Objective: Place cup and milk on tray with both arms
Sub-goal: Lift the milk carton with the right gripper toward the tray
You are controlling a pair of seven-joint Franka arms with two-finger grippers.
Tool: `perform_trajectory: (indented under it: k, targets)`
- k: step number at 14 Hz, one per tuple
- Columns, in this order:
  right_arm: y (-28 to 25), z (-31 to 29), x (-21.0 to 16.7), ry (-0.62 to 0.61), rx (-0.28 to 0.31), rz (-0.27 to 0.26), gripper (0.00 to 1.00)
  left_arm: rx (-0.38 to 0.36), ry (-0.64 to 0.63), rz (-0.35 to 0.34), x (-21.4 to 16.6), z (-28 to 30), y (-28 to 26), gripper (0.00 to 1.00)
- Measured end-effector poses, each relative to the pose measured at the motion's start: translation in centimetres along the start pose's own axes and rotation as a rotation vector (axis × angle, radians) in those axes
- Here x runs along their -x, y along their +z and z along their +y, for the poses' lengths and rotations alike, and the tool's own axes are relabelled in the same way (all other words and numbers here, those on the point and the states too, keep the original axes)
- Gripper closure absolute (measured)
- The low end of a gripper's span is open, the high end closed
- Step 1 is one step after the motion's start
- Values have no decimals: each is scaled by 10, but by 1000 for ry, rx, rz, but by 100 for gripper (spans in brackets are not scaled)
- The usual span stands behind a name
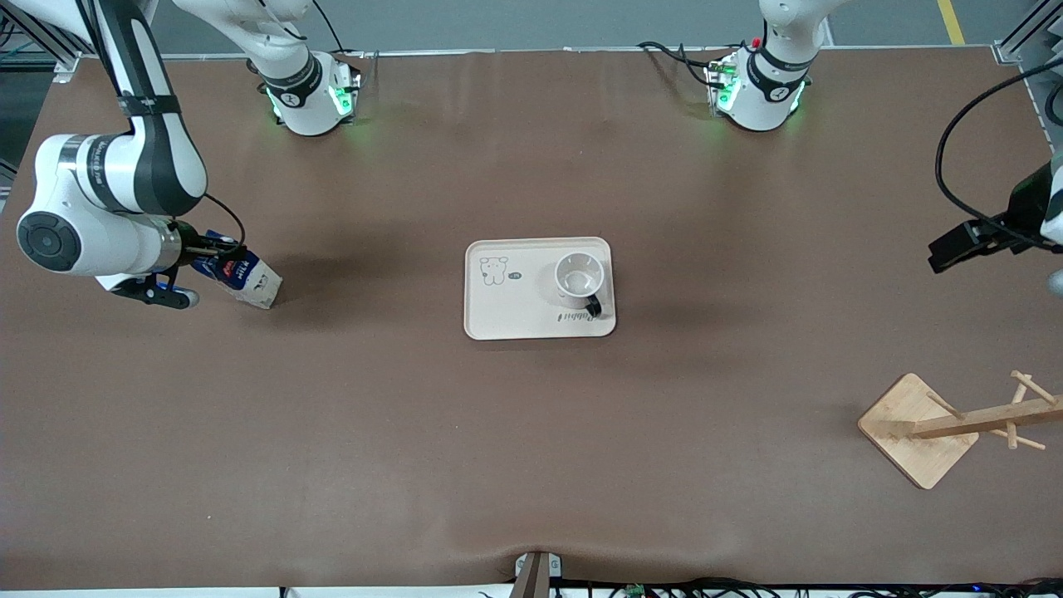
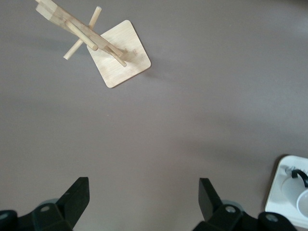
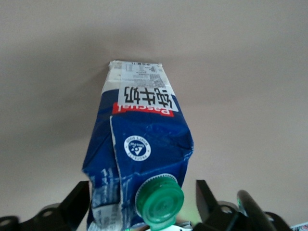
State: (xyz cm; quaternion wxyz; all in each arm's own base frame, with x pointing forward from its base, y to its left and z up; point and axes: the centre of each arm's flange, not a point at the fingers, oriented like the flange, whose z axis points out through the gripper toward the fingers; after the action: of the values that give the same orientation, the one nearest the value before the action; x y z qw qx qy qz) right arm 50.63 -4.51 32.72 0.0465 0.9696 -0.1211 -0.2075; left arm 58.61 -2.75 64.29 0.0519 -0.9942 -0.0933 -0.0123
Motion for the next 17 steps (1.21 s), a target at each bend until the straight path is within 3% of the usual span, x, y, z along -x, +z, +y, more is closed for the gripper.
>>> perform_trajectory:
  k: [3, 4, 7, 10, 13, 17]
  targets:
    - [0, 6, 4, 17, -5, 7, 40, 17, 57, 7, 18, -20, -24, 0]
    - [-1, 7, 4, 20, -6, 9, 44, 32, 78, 6, 23, -31, -27, 0]
    - [-8, 7, 6, 20, -7, 20, 44, 55, 108, 3, 35, -54, -31, 0]
    - [-55, -16, 16, -9, -31, 27, 44, 53, 131, 0, 46, -45, -33, 0]
    - [-125, -85, 42, -68, -117, 70, 47, 54, 130, -9, 52, -48, -30, 0]
    - [-171, -190, 77, -85, -127, 125, 47, 55, 120, 3, 58, -54, -38, 0]
